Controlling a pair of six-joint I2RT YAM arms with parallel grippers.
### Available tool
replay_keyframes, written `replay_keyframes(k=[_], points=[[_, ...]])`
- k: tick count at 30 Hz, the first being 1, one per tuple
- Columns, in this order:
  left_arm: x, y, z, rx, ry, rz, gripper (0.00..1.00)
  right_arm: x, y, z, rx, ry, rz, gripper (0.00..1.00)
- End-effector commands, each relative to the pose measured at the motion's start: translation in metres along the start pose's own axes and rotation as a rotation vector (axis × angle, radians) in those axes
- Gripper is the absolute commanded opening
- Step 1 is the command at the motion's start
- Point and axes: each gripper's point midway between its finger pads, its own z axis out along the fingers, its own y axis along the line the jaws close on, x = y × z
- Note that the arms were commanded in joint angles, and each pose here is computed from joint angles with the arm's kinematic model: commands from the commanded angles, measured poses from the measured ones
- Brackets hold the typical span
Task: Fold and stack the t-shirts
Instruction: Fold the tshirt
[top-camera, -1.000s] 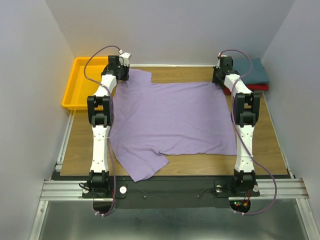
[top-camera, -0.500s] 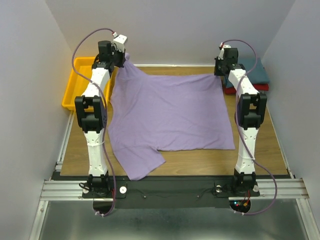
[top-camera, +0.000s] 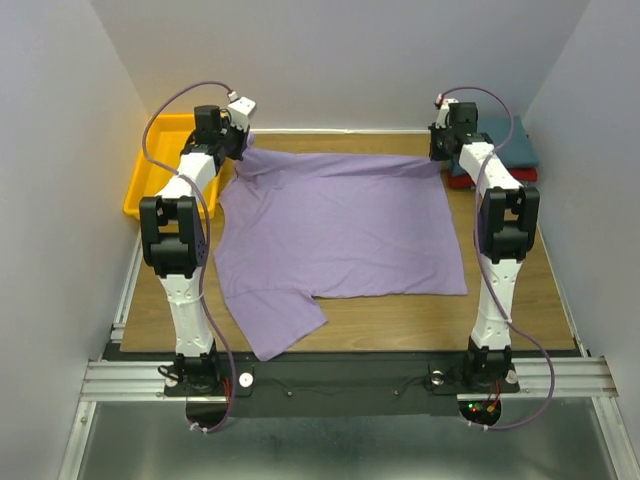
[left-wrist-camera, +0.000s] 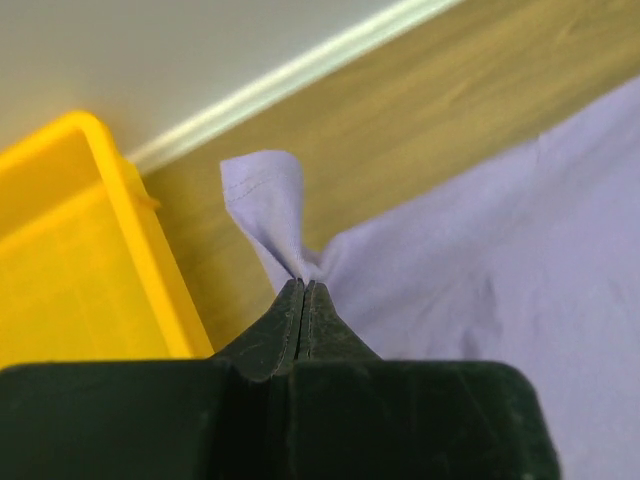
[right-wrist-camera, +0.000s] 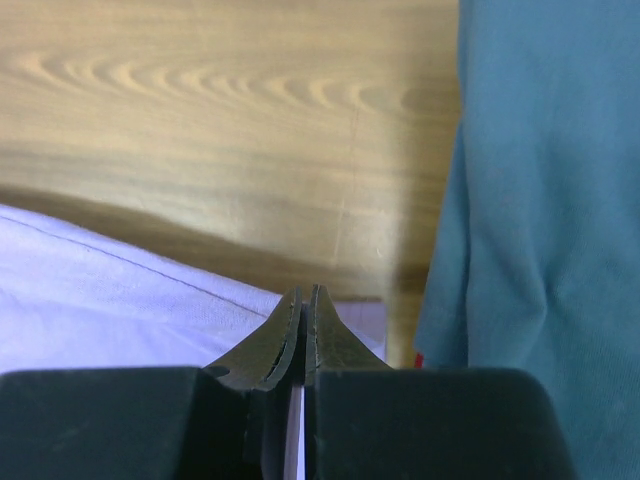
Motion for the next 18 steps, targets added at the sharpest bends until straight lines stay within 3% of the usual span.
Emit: replay_keyframes(k=[1, 18], points=[[-0.039, 0.013, -0.042, -0.071, -0.115, 0.098, 0.00, -0.042, 0.000, -0.041, -0.025, -0.107, -0.052, 0.01], [-0.013, -0.015, -0.103, -0.079, -0.094, 0.110, 0.00, -0.015, -0.007, -0.068, -0.056, -0.062, -0.090, 0.01]])
